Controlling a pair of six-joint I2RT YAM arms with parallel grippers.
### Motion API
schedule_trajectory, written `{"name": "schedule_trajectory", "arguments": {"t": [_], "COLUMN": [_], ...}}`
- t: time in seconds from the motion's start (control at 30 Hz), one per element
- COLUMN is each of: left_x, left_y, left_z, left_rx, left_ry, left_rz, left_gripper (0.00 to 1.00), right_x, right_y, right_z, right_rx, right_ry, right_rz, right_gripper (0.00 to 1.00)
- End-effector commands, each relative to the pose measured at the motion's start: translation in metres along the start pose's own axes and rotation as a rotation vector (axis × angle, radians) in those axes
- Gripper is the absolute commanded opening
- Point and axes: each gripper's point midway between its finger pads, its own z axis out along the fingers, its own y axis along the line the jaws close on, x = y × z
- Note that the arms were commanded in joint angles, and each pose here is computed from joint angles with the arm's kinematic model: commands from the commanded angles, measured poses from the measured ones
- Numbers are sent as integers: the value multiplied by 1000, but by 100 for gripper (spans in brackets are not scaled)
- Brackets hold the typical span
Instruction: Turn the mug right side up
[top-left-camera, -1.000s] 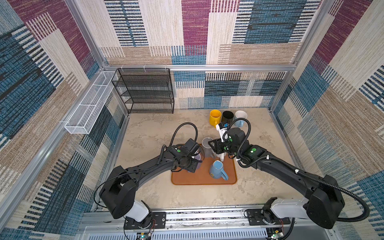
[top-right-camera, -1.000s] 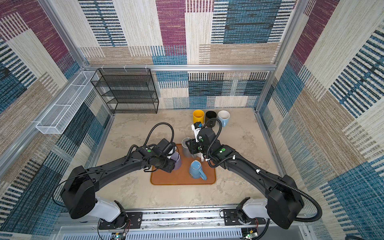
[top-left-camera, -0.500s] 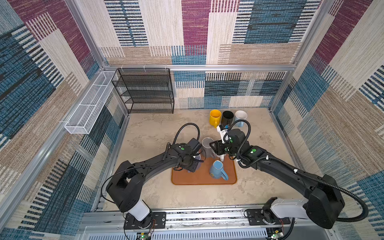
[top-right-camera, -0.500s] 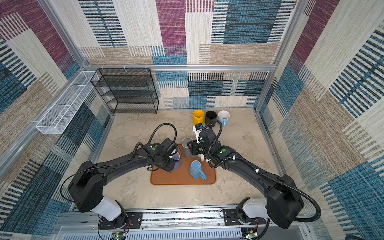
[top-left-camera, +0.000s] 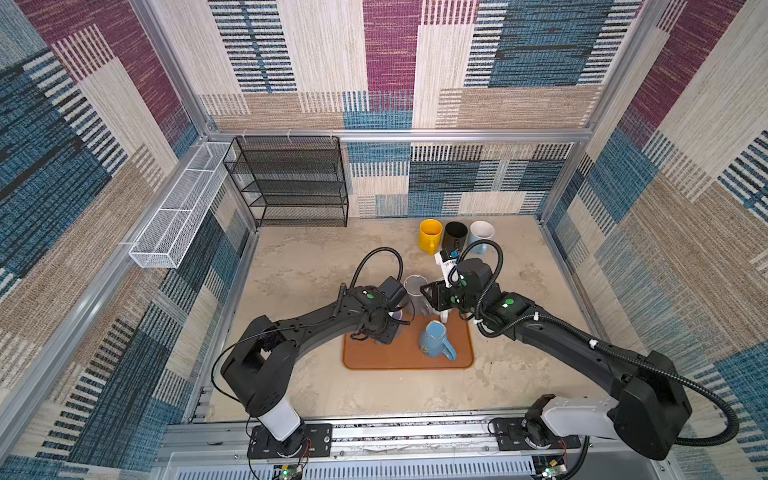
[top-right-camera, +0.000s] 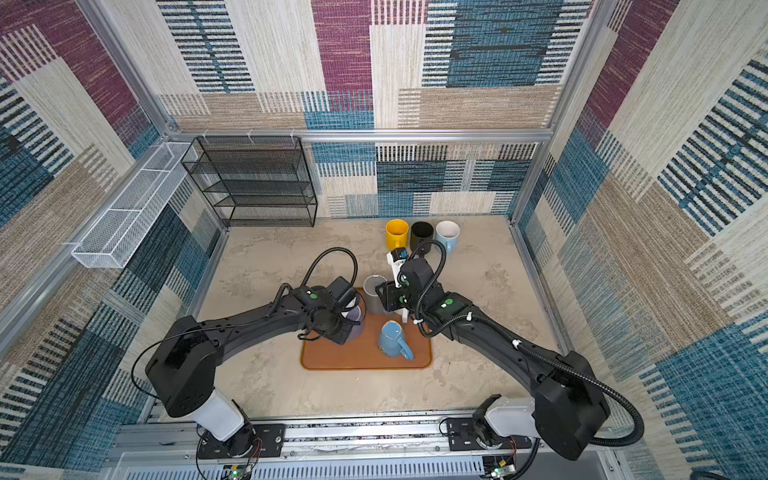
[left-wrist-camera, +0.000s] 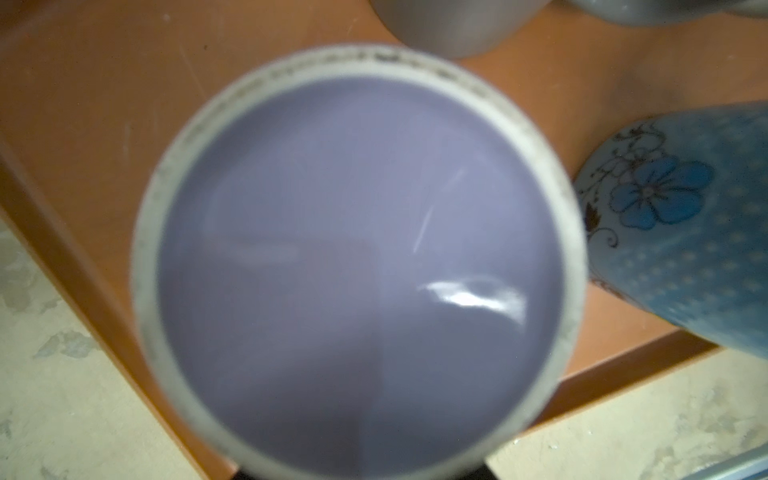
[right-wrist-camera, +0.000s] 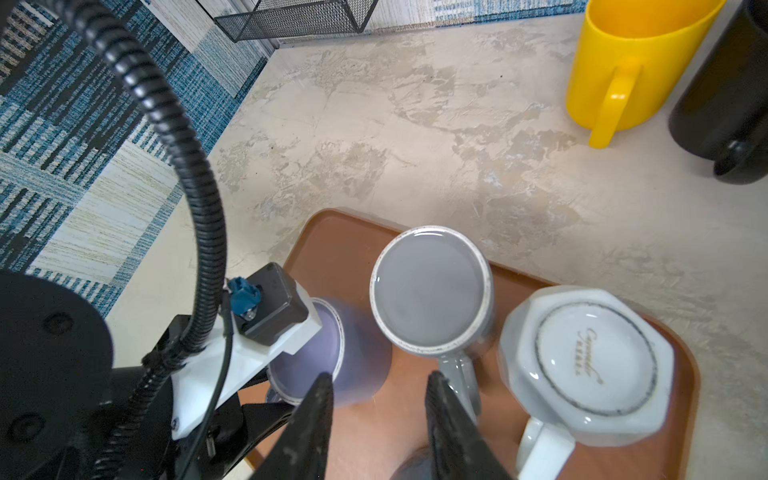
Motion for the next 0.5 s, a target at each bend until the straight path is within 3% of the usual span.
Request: {"name": "schedule_trajectory", "arguments": {"t": [0.0,0.17,0.47], "left_x": [-1,-2,-2], "left_y": [3,3,7], "left_z": [0,0,-2], "left_rx": [-22,-28,-46], "left_ry": [-1,0,-9], "left_rz": [18,19,20], "left_gripper": [31,14,4], "right_x": [-4,-4,-3], "right_y": [4,4,4], "right_z": [-2,-2,-3], "right_rx": [-18,-21,-21], "right_ry": [-17,-18,-16], "right_rz": [3,4,5], "right_gripper": [40,40,40]}}
